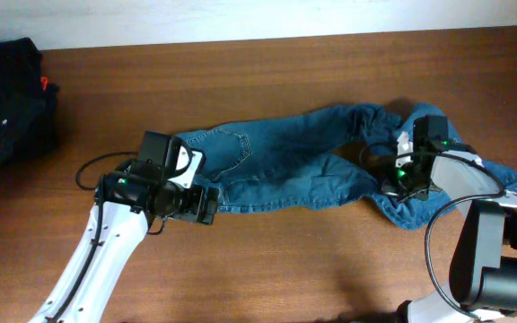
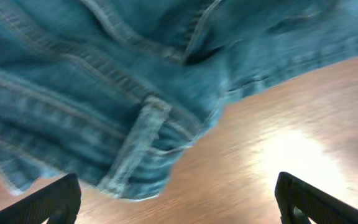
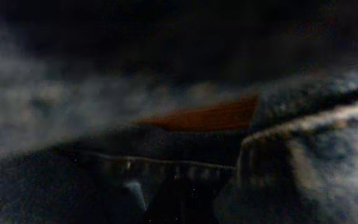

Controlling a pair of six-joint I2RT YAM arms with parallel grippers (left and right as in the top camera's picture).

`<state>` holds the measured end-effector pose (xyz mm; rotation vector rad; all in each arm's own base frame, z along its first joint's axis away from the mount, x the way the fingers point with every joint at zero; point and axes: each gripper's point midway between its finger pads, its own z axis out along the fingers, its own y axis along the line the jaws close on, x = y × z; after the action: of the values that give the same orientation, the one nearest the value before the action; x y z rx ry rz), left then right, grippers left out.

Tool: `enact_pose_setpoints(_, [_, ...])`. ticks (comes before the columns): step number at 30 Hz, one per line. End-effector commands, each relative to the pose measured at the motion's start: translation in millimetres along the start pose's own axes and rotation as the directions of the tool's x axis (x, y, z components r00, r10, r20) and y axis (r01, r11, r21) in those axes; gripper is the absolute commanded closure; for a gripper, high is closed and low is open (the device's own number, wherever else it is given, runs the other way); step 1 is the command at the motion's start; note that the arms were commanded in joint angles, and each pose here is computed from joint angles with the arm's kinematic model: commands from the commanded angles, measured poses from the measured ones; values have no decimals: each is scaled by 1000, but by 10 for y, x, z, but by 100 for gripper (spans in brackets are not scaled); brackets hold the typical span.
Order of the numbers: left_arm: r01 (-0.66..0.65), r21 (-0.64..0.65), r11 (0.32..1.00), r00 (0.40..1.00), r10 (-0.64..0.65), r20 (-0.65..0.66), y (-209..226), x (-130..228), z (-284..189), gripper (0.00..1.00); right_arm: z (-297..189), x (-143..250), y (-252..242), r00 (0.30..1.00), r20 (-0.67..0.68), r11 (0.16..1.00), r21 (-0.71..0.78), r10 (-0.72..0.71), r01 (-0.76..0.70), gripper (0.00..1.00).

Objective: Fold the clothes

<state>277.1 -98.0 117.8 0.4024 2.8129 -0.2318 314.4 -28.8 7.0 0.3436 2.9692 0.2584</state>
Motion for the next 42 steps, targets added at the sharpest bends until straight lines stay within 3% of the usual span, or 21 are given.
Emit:
enact_pose_setpoints(1, [0, -100, 995, 1000, 2, 13, 159, -62, -42, 1, 63, 76, 14, 1000, -18, 1000, -5, -2, 2, 96])
enact_pose_setpoints(7, [-36, -174, 984, 999, 39, 13, 196, -66, -16, 0, 79, 72, 10, 1000, -18, 1000, -4, -2, 2, 96])
enact_pose_setpoints(14, [-191, -320, 928, 980, 200, -3, 41, -25, 81, 3, 117, 55, 5, 1000, -16, 1000, -5, -2, 2, 96])
enact_pose_setpoints(21, [-267, -412, 871, 957, 291, -4, -34, -13, 161, 18, 117, 38, 6, 1000, -9, 1000, -5, -3, 3, 96])
enact_pose_setpoints(28, [-259, -424, 868, 956, 293, 15, -35, -94, 296, 27, 168, 39, -10, 1000, -16, 1000, -1, 5, -5, 96])
enact_pose_setpoints(38, [-326, -456, 828, 938, 343, -47, 17, -143, 545, 27, 249, 59, -26, 999, -34, 1000, 0, 8, -8, 96])
enact_pose_setpoints(40, [-331, -468, 819, 937, 342, -63, 46, -130, 573, 29, 249, 52, -25, 999, -31, 1000, -1, 8, -8, 96])
enact_pose_setpoints(42, [-334, -467, 819, 937, 342, -70, 49, -120, 596, 44, 249, 51, -25, 999, -31, 1000, -1, 8, -8, 96])
